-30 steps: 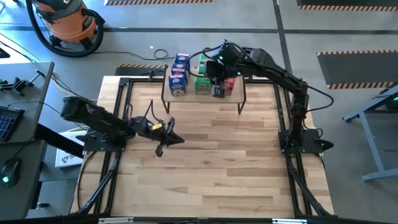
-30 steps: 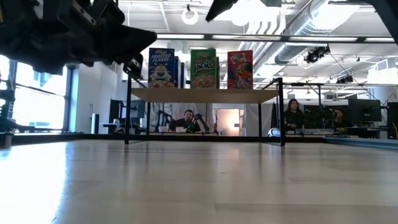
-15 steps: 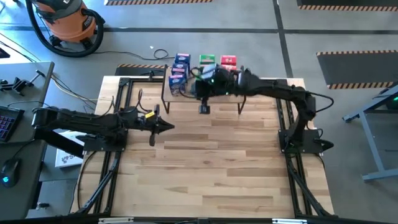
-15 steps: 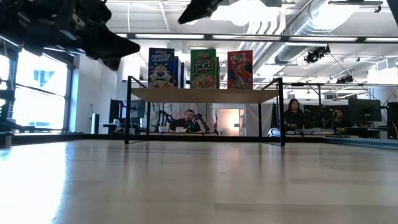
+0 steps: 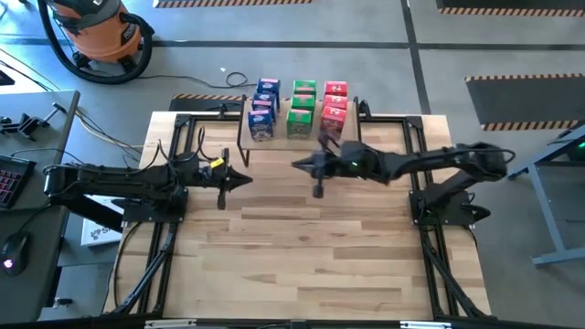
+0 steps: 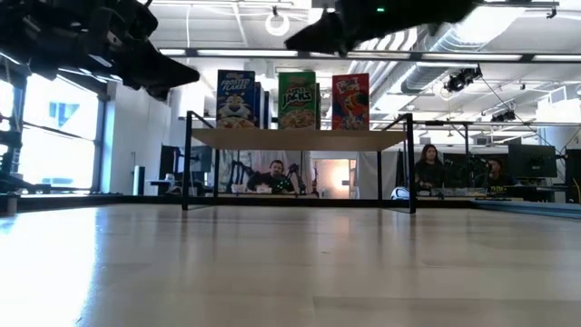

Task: Stack cereal on shelf
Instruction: Return to Home Position

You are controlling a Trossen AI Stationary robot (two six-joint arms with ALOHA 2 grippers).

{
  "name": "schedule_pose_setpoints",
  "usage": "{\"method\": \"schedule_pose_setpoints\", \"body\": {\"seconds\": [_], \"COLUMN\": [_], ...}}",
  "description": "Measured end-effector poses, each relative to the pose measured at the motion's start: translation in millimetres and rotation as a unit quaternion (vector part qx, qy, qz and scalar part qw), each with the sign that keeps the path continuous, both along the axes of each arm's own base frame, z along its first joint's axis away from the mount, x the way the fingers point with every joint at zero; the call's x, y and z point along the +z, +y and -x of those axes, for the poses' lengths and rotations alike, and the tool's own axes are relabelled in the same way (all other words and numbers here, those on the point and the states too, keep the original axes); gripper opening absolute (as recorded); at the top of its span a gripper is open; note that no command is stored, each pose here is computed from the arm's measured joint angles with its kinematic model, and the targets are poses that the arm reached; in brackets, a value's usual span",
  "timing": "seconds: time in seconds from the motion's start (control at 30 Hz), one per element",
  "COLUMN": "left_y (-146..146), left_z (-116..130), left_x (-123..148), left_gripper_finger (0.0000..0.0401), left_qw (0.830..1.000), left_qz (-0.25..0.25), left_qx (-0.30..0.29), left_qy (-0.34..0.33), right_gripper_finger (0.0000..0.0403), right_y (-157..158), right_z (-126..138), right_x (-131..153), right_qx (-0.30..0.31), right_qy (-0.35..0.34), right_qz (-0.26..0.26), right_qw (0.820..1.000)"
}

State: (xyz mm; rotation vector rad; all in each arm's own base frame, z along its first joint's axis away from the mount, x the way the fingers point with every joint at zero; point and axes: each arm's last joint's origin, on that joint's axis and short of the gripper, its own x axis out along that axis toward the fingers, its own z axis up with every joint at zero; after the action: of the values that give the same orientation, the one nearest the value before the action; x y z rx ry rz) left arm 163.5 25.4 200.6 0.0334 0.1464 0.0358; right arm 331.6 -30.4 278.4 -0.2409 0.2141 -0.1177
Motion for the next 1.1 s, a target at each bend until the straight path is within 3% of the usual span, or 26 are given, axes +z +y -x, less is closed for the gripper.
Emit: {"method": "schedule_pose_setpoints", "body": {"seconds": [0.2, 0.63, 0.87, 1.1], "left_y": [3, 10, 10, 13], "left_z": [0, 4, 24, 42], "left_x": [5, -6, -26, -31], "left_gripper_finger": [0.0, 0.0, 0.0, 0.0], "left_qw": [0.999, 0.999, 0.995, 0.991], "left_qz": [-0.001, 0.005, 0.027, 0.013], "left_qx": [-0.02, 0.035, 0.075, 0.109], "left_qy": [-0.026, -0.039, -0.059, -0.081], "right_gripper_finger": [0.0, 0.0, 0.0, 0.0], "right_y": [15, 18, 17, 16], "right_z": [61, 181, 212, 226], "right_x": [-20, -71, -96, -104], "right_qx": [-0.014, -0.025, -0.034, -0.067], "right_qy": [-0.045, -0.118, -0.165, -0.138], "right_qz": [-0.024, -0.046, -0.054, -0.075], "right_qw": [0.999, 0.992, 0.984, 0.985]}}
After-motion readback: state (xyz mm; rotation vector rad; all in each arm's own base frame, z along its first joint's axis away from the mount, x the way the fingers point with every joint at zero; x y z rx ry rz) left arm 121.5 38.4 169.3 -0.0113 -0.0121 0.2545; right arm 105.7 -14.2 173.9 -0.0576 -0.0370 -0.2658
